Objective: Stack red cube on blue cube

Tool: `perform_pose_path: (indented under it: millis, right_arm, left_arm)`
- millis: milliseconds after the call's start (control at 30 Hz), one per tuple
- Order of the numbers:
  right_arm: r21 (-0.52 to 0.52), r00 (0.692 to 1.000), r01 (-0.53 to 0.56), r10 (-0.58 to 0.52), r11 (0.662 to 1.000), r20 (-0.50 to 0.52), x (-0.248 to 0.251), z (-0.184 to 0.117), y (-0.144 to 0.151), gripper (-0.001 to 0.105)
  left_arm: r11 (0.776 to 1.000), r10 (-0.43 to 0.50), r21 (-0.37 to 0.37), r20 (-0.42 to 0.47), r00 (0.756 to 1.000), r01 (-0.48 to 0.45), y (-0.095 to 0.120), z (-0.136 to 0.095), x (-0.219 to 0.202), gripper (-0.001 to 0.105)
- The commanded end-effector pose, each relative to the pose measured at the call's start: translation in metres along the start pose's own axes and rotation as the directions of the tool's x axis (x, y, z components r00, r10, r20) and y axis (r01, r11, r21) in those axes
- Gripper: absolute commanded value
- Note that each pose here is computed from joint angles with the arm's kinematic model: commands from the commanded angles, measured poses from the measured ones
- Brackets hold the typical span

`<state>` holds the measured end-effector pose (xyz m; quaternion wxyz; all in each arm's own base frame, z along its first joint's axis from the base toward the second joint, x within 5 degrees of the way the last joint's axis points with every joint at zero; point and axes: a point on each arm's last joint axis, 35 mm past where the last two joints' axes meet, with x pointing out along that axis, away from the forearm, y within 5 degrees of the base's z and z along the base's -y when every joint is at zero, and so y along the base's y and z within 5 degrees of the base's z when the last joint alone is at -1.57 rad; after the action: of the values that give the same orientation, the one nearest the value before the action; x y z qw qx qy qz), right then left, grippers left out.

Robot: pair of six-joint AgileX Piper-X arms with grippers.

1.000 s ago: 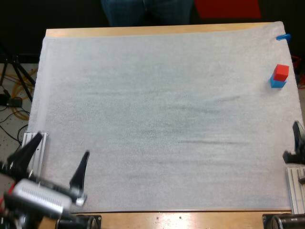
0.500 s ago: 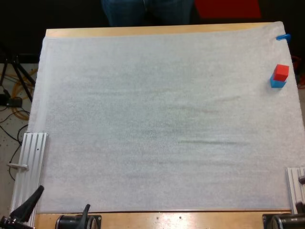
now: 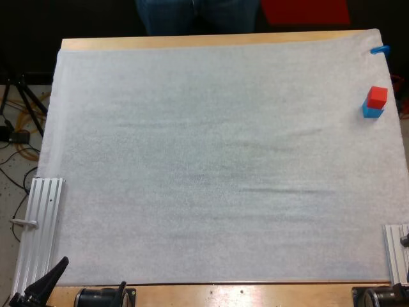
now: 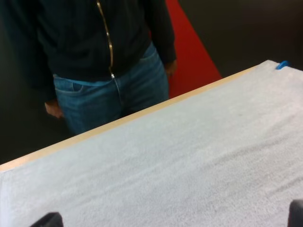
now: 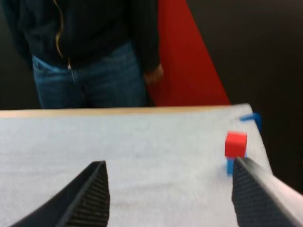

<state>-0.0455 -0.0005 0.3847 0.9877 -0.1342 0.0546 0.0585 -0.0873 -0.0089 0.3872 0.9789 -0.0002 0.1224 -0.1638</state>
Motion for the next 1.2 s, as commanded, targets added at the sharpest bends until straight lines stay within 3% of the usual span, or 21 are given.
perform_pose_path:
  millis: [0,200,400,600,867,1033,1167]
  right_arm:
    - [-0.028,0.999,-0.012,0.013,1.0,0.029,0.005,0.006,-0.001,0.056]
    - [-0.042,0.994,-0.036,0.041,0.998,0.1,0.022,0.005,0.0,0.056]
    - [-0.037,0.997,-0.06,0.062,0.997,0.049,0.046,-0.014,0.004,0.056]
    - [-0.025,0.989,-0.149,0.149,0.988,-0.014,0.066,-0.036,0.012,0.056]
    - [-0.001,0.976,-0.18,0.179,0.984,-0.121,0.08,-0.06,0.017,0.056]
    - [0.024,0.95,-0.211,0.211,0.977,-0.23,0.086,-0.08,0.023,0.056]
    - [0.022,0.952,-0.205,0.204,0.979,-0.226,0.087,-0.08,0.023,0.056]
  left_arm:
    - [1.0,0.014,-0.008,-0.011,1.0,-0.014,0.003,0.003,0.009,0.087]
    - [0.994,0.099,-0.054,0.036,0.995,-0.097,0.016,0.002,0.041,0.087]
    - [0.986,0.119,-0.126,0.09,0.989,-0.107,0.027,-0.003,0.071,0.087]
    - [0.975,0.179,-0.141,0.058,0.982,-0.17,0.036,-0.018,0.095,0.087]
    - [0.972,0.177,-0.151,-0.02,0.984,-0.178,0.042,-0.04,0.117,0.087]
    - [0.969,0.173,-0.16,-0.094,0.98,-0.187,0.045,-0.057,0.129,0.087]
    - [0.967,0.167,-0.168,-0.158,0.973,-0.193,0.046,-0.067,0.132,0.087]
